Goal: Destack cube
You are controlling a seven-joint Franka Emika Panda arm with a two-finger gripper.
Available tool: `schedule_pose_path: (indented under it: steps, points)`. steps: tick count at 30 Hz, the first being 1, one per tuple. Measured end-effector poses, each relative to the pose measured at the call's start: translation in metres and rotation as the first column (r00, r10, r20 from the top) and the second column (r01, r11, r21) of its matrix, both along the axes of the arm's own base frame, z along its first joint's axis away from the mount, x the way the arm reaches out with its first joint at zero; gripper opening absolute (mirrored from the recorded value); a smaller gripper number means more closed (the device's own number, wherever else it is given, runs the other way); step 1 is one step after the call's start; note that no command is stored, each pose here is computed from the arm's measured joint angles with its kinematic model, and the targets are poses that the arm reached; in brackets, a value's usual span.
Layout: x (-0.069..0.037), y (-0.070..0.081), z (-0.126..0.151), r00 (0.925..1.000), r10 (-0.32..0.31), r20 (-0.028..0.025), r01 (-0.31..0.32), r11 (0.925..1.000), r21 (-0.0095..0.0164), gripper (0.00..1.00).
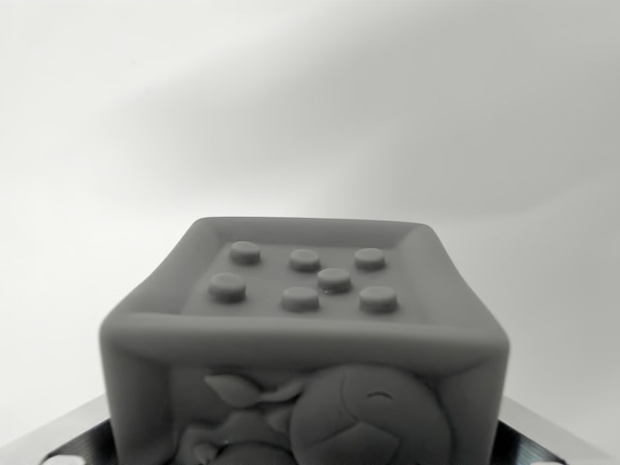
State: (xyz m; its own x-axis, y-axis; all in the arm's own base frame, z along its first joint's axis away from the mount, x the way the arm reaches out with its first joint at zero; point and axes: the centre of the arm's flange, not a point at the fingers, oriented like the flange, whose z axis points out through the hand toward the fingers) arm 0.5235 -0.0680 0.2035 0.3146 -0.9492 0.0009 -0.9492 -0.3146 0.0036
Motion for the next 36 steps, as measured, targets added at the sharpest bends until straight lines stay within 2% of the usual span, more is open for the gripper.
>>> schedule_pose_path:
  steps: [15, 23, 30, 36]
  points:
    - [0.014, -0.023, -0.01, 0.9975, -0.071, 0.0033, 0.071, 0.9975, -0.0007, 0.0]
    - [0.021, -0.036, -0.016, 0.994, -0.109, 0.005, 0.109, 0.994, -0.0017, 0.0]
    - [0.027, -0.046, -0.02, 0.9903, -0.139, 0.0051, 0.139, 0.9903, -0.001, 0.0]
    - [0.032, -0.055, -0.023, 0.9863, -0.165, 0.0048, 0.165, 0.9863, -0.0015, 0.0]
